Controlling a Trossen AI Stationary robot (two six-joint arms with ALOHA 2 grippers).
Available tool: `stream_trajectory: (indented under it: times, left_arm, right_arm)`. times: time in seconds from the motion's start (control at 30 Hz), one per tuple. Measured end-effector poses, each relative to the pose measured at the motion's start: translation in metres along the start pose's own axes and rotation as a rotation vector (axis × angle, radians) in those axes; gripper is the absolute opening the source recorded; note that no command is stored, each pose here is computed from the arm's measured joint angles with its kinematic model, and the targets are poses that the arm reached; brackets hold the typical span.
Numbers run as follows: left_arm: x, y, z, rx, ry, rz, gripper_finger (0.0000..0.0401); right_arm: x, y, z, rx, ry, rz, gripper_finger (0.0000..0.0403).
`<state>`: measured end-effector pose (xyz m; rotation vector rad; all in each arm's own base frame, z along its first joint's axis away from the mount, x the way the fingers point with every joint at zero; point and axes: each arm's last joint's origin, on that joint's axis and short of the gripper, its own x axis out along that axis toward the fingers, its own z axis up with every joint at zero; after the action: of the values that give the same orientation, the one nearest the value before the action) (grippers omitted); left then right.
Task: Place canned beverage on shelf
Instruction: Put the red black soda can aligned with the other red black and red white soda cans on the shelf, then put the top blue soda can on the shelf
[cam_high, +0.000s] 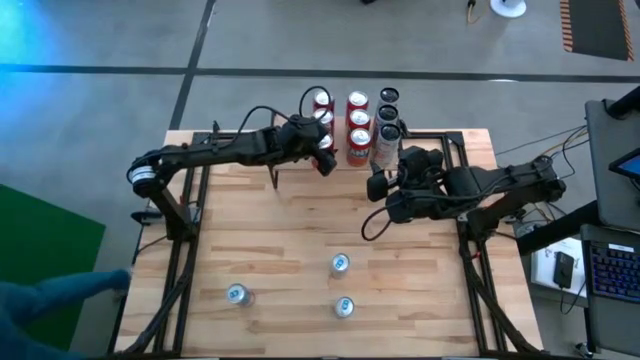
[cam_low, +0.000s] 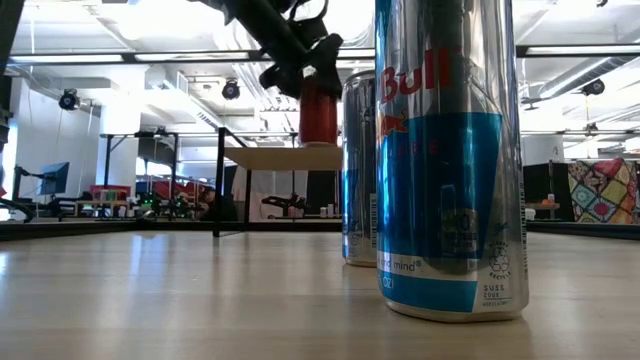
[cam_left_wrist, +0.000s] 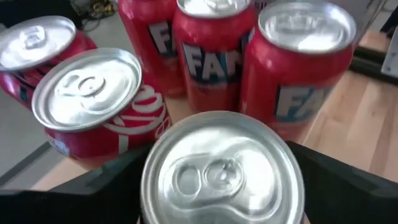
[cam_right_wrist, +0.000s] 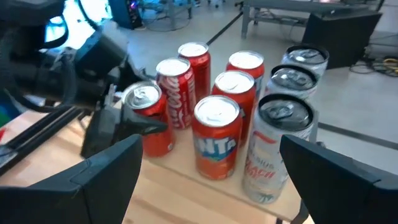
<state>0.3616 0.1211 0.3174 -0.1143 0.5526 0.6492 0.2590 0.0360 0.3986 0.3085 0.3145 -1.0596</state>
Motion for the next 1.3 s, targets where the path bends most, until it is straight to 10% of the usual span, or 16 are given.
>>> stream_trajectory:
  times: [0.67,1.3]
  left_arm:
    - [-0.079,-0.009,0.032,0.023,0.059,-0.139,0.037]
    - [-0.226,-0.037,-0.088,-0.165,0.214,-0.413,0.0371]
  right_arm:
    - [0.018,-0.004,0.006,-0.015,0.068,-0.015,0.0368]
    - [0.045,0.091,-0.012,-0.047,0.161,0.652,0.0368]
